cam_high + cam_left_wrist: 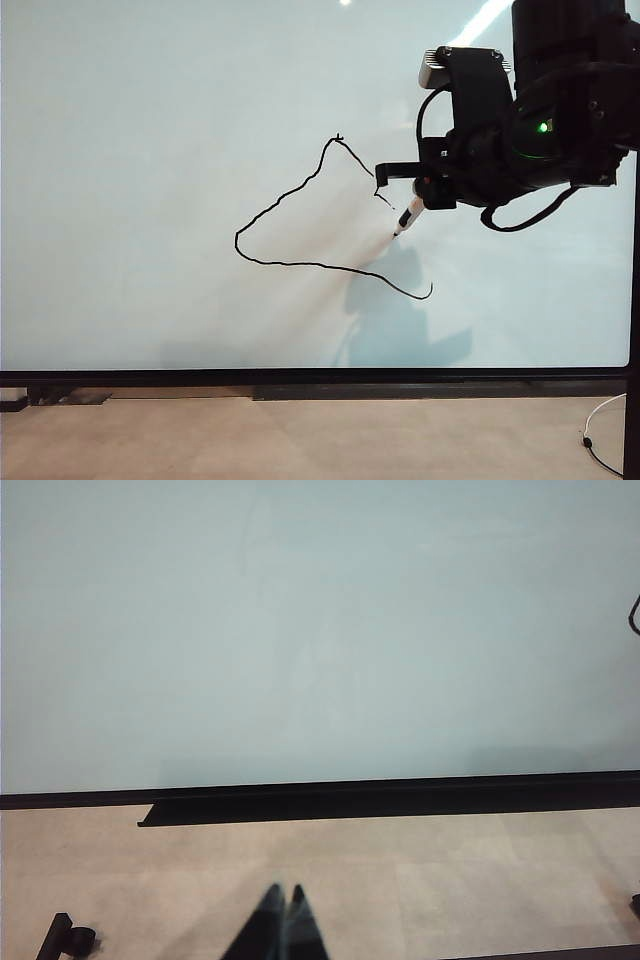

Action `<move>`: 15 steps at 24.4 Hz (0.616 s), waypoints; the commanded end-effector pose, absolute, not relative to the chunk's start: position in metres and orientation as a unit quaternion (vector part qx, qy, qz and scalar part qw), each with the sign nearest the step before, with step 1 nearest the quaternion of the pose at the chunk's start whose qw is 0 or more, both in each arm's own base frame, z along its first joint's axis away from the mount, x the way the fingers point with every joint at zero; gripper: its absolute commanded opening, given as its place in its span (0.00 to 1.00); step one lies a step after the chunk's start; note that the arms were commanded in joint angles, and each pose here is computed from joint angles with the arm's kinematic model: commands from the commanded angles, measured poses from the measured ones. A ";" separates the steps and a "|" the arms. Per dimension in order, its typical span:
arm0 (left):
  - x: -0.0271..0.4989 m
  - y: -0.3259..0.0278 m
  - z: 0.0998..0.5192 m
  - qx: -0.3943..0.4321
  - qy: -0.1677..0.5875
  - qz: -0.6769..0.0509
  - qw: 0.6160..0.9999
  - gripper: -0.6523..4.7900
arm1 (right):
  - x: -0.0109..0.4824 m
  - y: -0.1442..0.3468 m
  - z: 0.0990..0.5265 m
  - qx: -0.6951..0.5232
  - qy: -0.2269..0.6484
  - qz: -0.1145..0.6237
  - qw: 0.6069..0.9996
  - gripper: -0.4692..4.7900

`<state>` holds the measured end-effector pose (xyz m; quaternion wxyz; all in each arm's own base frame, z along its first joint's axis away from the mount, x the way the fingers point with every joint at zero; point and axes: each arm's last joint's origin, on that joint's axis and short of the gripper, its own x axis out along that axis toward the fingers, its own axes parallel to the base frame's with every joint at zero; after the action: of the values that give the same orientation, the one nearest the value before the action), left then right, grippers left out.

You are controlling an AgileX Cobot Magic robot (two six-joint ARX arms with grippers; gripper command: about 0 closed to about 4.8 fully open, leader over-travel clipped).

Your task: Pick up the pen on the shelf to the right of the whiteboard and draw a triangle.

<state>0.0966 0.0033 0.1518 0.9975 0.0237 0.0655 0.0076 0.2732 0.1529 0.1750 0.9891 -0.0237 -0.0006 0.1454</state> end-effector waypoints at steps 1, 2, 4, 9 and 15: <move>0.097 0.003 0.154 0.024 0.060 0.008 0.998 0.11 | 0.276 0.150 0.175 -0.017 -0.005 0.137 0.990 0.08; 0.097 0.003 0.154 0.024 0.060 0.008 0.998 0.11 | 0.276 0.149 0.175 -0.018 -0.004 0.136 0.991 0.08; 0.097 0.003 0.154 0.024 0.060 0.007 0.998 0.11 | 0.277 0.148 0.175 -0.019 -0.003 0.133 0.991 0.08; 0.097 0.003 0.154 0.024 0.060 0.007 0.998 0.11 | 0.279 0.146 0.170 -0.020 0.003 0.129 0.991 0.08; 0.097 0.003 0.154 0.024 0.060 0.008 0.998 0.11 | 0.282 0.147 0.158 -0.018 0.013 0.128 0.992 0.08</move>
<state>0.0966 0.0033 0.1518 0.9975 0.0237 0.0655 0.0076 0.2809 0.1475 0.1560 0.9900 -0.0260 0.0263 0.1361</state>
